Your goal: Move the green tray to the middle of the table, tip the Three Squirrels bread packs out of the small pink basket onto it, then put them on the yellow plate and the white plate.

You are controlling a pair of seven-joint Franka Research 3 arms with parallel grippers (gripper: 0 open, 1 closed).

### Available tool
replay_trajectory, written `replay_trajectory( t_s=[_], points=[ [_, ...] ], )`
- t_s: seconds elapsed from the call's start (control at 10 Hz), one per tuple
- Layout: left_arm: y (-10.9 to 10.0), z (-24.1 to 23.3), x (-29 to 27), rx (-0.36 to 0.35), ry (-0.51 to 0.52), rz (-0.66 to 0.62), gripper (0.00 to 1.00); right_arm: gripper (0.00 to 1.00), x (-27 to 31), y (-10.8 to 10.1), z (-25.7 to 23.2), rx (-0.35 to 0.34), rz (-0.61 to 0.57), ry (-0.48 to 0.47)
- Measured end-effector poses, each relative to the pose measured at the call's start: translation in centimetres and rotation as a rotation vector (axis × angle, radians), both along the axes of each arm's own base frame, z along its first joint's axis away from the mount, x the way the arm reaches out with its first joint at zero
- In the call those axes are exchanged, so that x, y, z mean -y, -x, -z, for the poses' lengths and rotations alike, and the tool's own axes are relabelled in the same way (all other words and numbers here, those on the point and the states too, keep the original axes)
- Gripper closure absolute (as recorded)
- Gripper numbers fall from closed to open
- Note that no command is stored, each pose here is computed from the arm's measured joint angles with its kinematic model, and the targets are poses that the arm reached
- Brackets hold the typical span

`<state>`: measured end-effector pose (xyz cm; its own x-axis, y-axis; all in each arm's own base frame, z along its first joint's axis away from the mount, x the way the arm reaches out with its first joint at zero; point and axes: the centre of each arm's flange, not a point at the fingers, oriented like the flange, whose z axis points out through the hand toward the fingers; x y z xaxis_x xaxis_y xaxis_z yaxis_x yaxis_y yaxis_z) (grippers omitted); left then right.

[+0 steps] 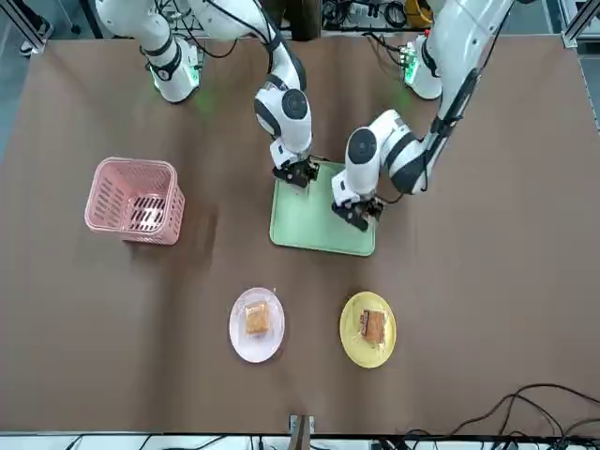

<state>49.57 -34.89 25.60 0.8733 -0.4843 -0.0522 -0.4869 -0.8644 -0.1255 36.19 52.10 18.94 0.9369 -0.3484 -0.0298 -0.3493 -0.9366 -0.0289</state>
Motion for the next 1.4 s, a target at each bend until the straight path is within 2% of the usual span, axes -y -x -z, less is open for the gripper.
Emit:
replay_trajectory(
  t_s=[0.1,0.2,0.3,0.5,0.6,0.8,1.0,1.1,1.4],
  points=[
    [-2.4,-2.1,-0.5,0.041,0.024,-0.033,0.53,0.41,0.2,-1.4,-0.7,0.014,0.017,-0.010],
    [-4.6,-4.1,-1.2,0.078,0.047,-0.066,0.53,0.42,1.0,-3.6,-1.6,0.037,0.030,-0.022],
    [-6.8,-6.0,-2.1,0.116,0.073,-0.100,0.52,0.43,2.3,-6.7,-3.1,0.069,0.030,-0.040],
    [-11.4,-9.0,-3.6,0.183,0.126,-0.167,0.52,0.44,6.5,-14.4,-6.6,0.142,0.021,-0.080],
    [-13.3,-9.4,-4.2,0.197,0.148,-0.192,0.52,0.51,9.0,-17.8,-8.2,0.174,0.007,-0.090],
    [-16.1,-8.5,-5.1,0.210,0.180,-0.231,0.52,0.51,13.4,-23.5,-11.7,0.190,-0.049,-0.074],
    [-18.6,-8.0,-6.1,0.254,0.199,-0.262,0.52,0.55,14.8,-27.5,-14.6,0.150,-0.078,-0.044],
    [-19.5,-7.9,-6.0,0.287,0.207,-0.263,0.52,0.55,14.6,-29.1,-14.5,0.151,-0.074,-0.042],
    [-20.6,-6.7,-5.7,0.353,0.239,-0.251,0.50,0.55,14.0,-32.8,-9.5,0.169,-0.105,-0.033]
  ],
)
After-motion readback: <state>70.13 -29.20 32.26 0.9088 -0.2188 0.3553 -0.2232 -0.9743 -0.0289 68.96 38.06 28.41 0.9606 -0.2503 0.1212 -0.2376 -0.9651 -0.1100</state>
